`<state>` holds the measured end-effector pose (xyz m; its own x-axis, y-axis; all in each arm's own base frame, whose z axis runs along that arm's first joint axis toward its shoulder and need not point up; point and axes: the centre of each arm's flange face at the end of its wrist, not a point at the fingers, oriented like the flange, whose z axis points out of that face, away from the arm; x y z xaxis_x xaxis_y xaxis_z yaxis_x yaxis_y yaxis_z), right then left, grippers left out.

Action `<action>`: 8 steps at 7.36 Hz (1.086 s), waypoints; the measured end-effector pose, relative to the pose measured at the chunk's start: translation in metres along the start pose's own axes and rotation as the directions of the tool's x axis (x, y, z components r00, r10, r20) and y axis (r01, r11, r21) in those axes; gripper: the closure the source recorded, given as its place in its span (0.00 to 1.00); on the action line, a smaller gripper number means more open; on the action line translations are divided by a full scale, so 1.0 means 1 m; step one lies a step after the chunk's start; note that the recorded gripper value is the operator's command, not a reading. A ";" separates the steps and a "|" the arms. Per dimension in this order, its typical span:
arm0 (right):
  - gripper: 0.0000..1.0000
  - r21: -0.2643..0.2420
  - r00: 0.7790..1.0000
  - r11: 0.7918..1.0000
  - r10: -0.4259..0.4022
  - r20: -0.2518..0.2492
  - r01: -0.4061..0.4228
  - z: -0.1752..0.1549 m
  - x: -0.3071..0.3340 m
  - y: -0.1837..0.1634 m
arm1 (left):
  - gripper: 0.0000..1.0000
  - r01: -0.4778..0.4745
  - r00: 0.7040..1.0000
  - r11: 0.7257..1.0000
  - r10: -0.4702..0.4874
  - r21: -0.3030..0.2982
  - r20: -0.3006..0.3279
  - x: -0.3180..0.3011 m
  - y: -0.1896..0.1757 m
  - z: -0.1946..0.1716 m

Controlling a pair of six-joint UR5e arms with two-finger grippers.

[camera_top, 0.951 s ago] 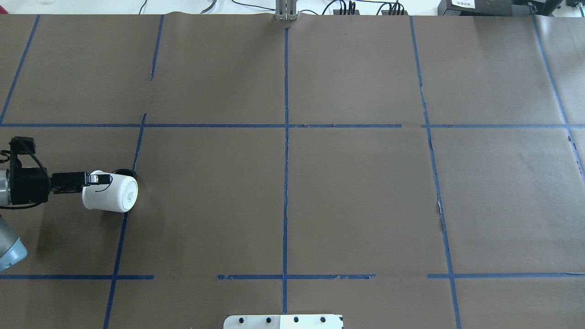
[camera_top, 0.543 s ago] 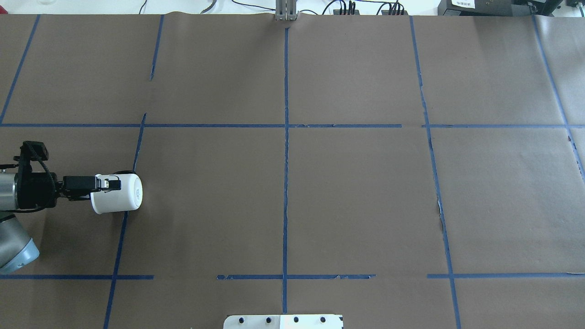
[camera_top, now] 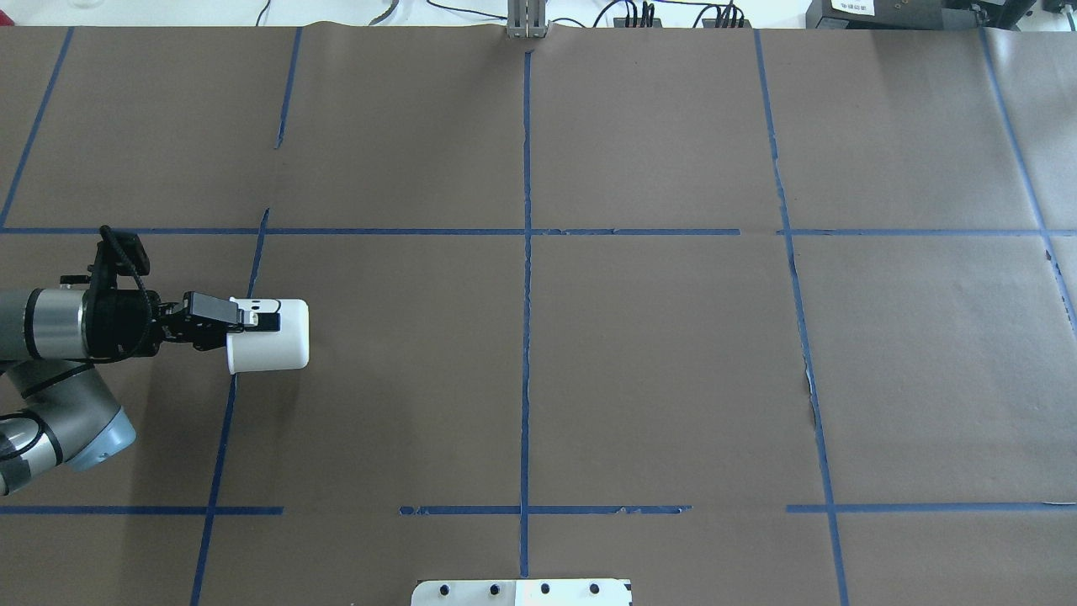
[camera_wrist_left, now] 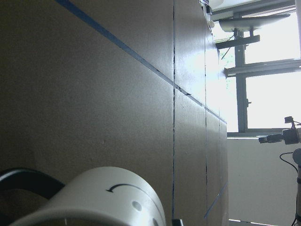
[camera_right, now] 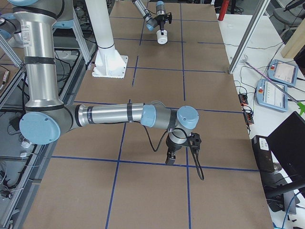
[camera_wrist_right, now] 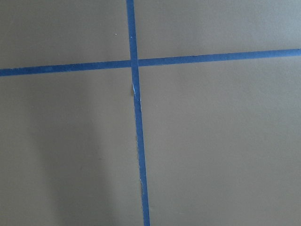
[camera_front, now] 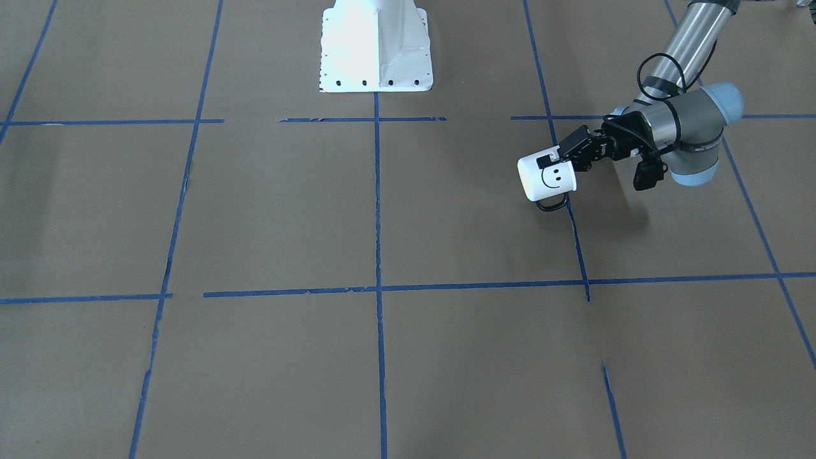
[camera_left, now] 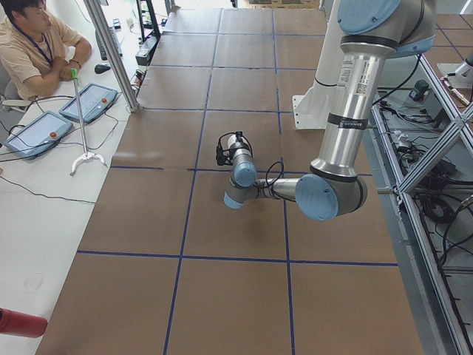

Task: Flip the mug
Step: 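Lift the mug with the left gripper and carry it toward the table center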

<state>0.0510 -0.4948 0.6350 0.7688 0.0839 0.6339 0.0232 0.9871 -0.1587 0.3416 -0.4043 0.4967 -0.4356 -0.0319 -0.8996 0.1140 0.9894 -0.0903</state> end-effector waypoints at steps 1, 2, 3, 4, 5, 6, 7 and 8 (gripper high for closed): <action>0.00 0.000 1.000 1.000 0.000 0.000 0.000 0.000 0.000 0.000 | 1.00 0.023 0.999 1.000 -0.023 -0.004 -0.037 0.017 -0.004 0.016; 0.00 0.000 1.000 1.000 0.000 0.000 0.000 0.000 0.000 0.000 | 1.00 0.042 0.998 0.999 -0.042 -0.003 -0.050 0.036 -0.007 0.032; 0.00 0.000 1.000 1.000 0.000 0.000 0.000 0.000 0.000 0.000 | 1.00 0.071 0.997 0.997 -0.071 0.013 -0.014 0.059 -0.010 0.052; 0.00 0.000 1.000 1.000 0.000 0.000 0.000 0.000 0.000 0.000 | 1.00 0.104 0.993 0.994 -0.106 0.041 0.047 0.087 -0.012 0.075; 0.00 0.000 1.000 1.000 0.000 0.000 0.000 0.000 0.000 0.000 | 1.00 0.140 0.981 0.987 -0.150 0.082 0.122 0.119 -0.014 0.099; 0.00 0.000 1.000 1.000 0.000 0.000 0.000 0.000 0.000 0.000 | 1.00 0.181 0.956 0.974 -0.206 0.134 0.211 0.148 -0.019 0.128; 0.00 0.000 1.000 1.000 0.000 0.000 0.000 0.000 0.000 0.000 | 1.00 0.213 0.919 0.960 -0.260 0.183 0.296 0.169 -0.024 0.160; 0.00 0.000 1.000 1.000 0.000 0.000 0.000 0.000 0.000 0.000 | 1.00 0.224 0.873 0.946 -0.302 0.235 0.383 0.186 -0.030 0.195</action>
<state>0.0510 -0.4946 0.6352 0.7688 0.0841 0.6339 0.0232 0.9870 -0.1591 0.4308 -0.4676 0.2490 -0.0726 -0.3812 -0.9216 0.2203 0.8951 -0.3876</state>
